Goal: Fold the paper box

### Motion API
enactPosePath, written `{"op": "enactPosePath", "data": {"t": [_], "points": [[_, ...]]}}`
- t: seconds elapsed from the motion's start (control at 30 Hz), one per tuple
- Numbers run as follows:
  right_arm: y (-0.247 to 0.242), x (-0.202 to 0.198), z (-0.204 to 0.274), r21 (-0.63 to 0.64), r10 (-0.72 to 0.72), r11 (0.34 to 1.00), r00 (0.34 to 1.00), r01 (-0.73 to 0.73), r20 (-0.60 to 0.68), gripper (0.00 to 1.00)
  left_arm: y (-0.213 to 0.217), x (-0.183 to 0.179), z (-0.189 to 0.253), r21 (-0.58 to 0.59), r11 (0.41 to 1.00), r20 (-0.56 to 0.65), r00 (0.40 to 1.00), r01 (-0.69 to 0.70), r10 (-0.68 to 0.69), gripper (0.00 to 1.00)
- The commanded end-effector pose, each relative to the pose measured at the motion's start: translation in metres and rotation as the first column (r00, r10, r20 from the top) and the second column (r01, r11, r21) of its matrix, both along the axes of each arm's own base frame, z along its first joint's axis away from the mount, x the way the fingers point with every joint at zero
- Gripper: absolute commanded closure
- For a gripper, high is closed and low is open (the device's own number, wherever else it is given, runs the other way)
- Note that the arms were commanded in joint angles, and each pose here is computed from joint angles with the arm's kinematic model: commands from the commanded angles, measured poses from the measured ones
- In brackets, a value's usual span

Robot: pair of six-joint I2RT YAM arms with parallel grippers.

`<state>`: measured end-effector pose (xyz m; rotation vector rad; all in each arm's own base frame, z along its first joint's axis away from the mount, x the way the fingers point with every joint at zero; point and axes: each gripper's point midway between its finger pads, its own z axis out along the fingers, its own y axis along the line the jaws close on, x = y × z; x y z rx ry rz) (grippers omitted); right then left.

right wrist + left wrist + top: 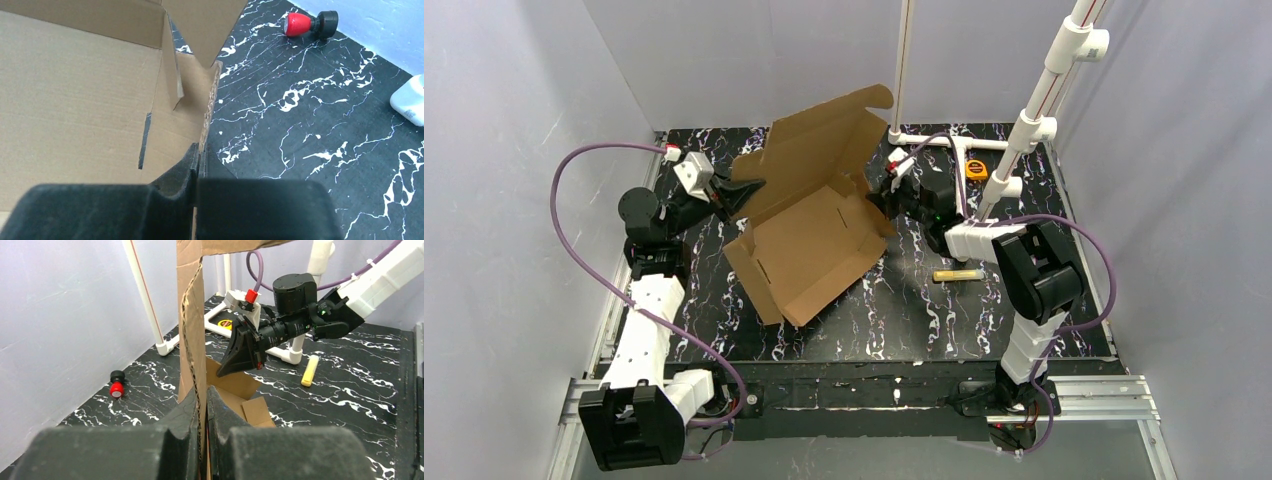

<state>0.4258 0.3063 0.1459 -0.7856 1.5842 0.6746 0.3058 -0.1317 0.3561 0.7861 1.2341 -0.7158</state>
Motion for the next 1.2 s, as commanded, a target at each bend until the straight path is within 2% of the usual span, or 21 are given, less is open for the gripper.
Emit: {"op": "enactPosePath", "data": {"t": [0.0, 0.2, 0.33, 0.63, 0.93, 1.1, 1.17], "points": [[0.01, -0.009, 0.043, 0.115, 0.045, 0.991, 0.983, -0.066, 0.177, 0.99, -0.011, -0.016, 0.0, 0.039, 0.997, 0.068, 0.995, 0.073, -0.075, 1.0], [0.002, -0.02, 0.043, 0.1, 0.047, 0.992, 0.97, -0.073, 0.238, 0.99, -0.013, -0.029, -0.014, 0.052, 0.995, 0.07, 0.994, 0.085, -0.089, 1.0], [0.0, -0.029, 0.046, 0.103, 0.06, 0.99, 0.961, -0.091, 0.271, 0.99, -0.01, -0.03, -0.012, 0.038, 0.998, 0.077, 0.996, 0.049, -0.051, 1.0], [-0.002, -0.032, 0.029, 0.097, 0.056, 0.992, 0.974, -0.079, 0.222, 0.99, 0.004, -0.03, -0.018, -0.053, 0.993, 0.04, 0.993, -0.106, 0.108, 1.0], [-0.004, -0.033, 0.009, 0.068, 0.053, 0.995, 0.976, -0.069, 0.21, 0.99, 0.007, -0.032, -0.024, -0.085, 0.987, 0.008, 0.99, -0.137, 0.138, 1.0], [-0.006, -0.031, 0.001, 0.116, 0.014, 0.993, 0.988, -0.032, 0.156, 0.99, 0.008, -0.042, -0.021, -0.115, 0.982, 0.033, 0.987, -0.152, 0.156, 1.0], [-0.01, -0.034, 0.008, 0.141, 0.015, 0.989, 0.981, -0.044, 0.195, 0.99, 0.008, -0.048, -0.017, -0.123, 0.982, 0.062, 0.986, -0.143, 0.152, 1.0]]}}
